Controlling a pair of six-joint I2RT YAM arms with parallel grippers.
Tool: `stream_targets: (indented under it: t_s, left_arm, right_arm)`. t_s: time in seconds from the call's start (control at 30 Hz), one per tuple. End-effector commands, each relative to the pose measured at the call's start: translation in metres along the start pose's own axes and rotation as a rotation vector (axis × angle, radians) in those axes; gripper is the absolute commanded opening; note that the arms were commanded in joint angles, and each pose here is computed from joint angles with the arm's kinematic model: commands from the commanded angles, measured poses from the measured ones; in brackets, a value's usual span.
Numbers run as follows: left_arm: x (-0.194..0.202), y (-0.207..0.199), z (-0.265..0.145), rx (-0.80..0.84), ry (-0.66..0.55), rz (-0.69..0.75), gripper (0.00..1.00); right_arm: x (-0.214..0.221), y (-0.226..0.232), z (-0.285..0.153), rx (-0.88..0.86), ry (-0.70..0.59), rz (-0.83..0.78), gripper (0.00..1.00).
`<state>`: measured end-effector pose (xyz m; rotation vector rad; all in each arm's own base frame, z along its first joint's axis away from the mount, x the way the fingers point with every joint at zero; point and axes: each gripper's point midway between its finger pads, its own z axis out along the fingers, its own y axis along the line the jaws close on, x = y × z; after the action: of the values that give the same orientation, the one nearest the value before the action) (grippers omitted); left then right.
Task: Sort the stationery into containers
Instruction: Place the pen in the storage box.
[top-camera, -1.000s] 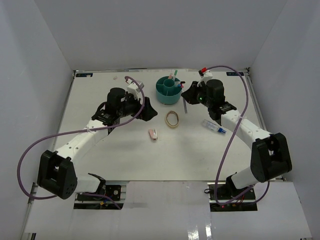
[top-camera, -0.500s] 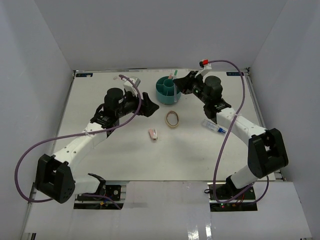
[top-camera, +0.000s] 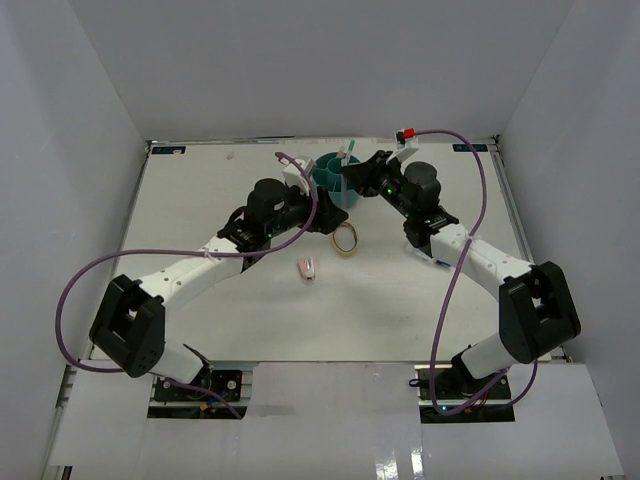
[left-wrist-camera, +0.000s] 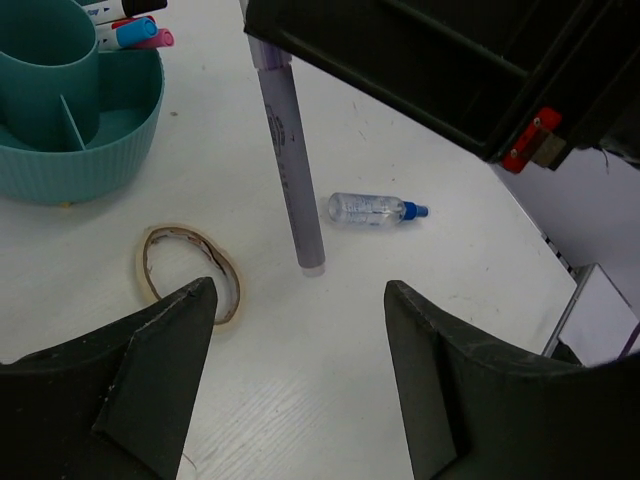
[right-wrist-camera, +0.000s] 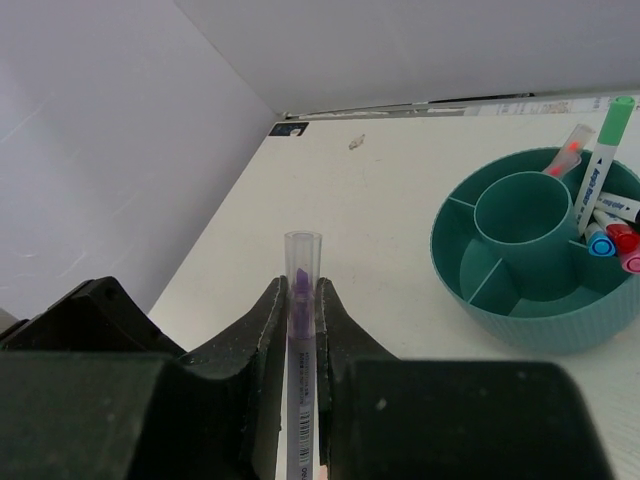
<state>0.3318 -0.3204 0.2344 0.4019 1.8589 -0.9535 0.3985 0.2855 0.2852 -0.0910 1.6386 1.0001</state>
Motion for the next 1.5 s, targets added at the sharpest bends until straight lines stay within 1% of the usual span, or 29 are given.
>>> stream_targets:
  t_s: [0.0,0.1,0.3,0.43,0.53,0.87,1.07,1.17,1.2,1.27,1.3,1.4,1.47]
  left_arm:
    - [-0.033,-0.012,0.006,0.007,-0.098,0.023,0.77]
    - [-0.030,-0.010,0.014,0.010,-0.090,0.029,0.71]
    - [-0.030,-0.016,0.026,0.033,-0.083,0.034,0.67]
    - [-0.025,-0.015,0.032,0.029,-0.070,0.041,0.59]
    - [-0.025,-0.013,0.033,0.024,-0.070,0.042,0.55]
    - [-0.033,-0.011,0.034,0.005,-0.098,0.049,0.54]
    - [-0.030,-0.012,0.039,0.012,-0.080,0.027,0.53]
    - [-0.026,-0.012,0.041,0.016,-0.069,0.019,0.49]
    - [-0.024,-0.012,0.041,0.018,-0.063,0.017,0.44]
    - [-0.021,-0.011,0.041,0.022,-0.053,0.015,0.41]
    - [-0.020,-0.012,0.040,0.026,-0.050,0.017,0.37]
    - [-0.017,-0.011,0.040,0.027,-0.039,0.035,0.34]
    - [-0.017,-0.012,0.038,0.032,-0.036,0.055,0.29]
  right_arm:
    - [-0.018,0.018,-0.008,-0.042,-0.070,0.009,0.08]
    - [-0.017,0.020,-0.011,-0.042,-0.072,0.016,0.08]
    - [-0.016,0.018,-0.015,-0.032,-0.071,0.016,0.08]
    - [-0.015,0.018,-0.016,-0.036,-0.064,0.014,0.08]
    - [-0.013,0.017,-0.017,-0.033,-0.059,0.014,0.08]
    - [-0.003,0.015,-0.022,-0.035,-0.036,0.015,0.08]
    - [-0.002,0.016,-0.025,-0.039,-0.035,0.009,0.08]
    - [-0.002,0.018,-0.026,-0.044,-0.035,0.005,0.08]
    - [-0.003,0.017,-0.026,-0.044,-0.037,0.003,0.08]
    - [-0.003,0.017,-0.027,-0.044,-0.037,0.002,0.08]
    - [-0.003,0.018,-0.028,-0.046,-0.038,0.001,0.08]
    - [-0.004,0.019,-0.029,-0.049,-0.035,-0.005,0.08]
    - [-0.003,0.020,-0.030,-0.052,-0.028,-0.010,0.08]
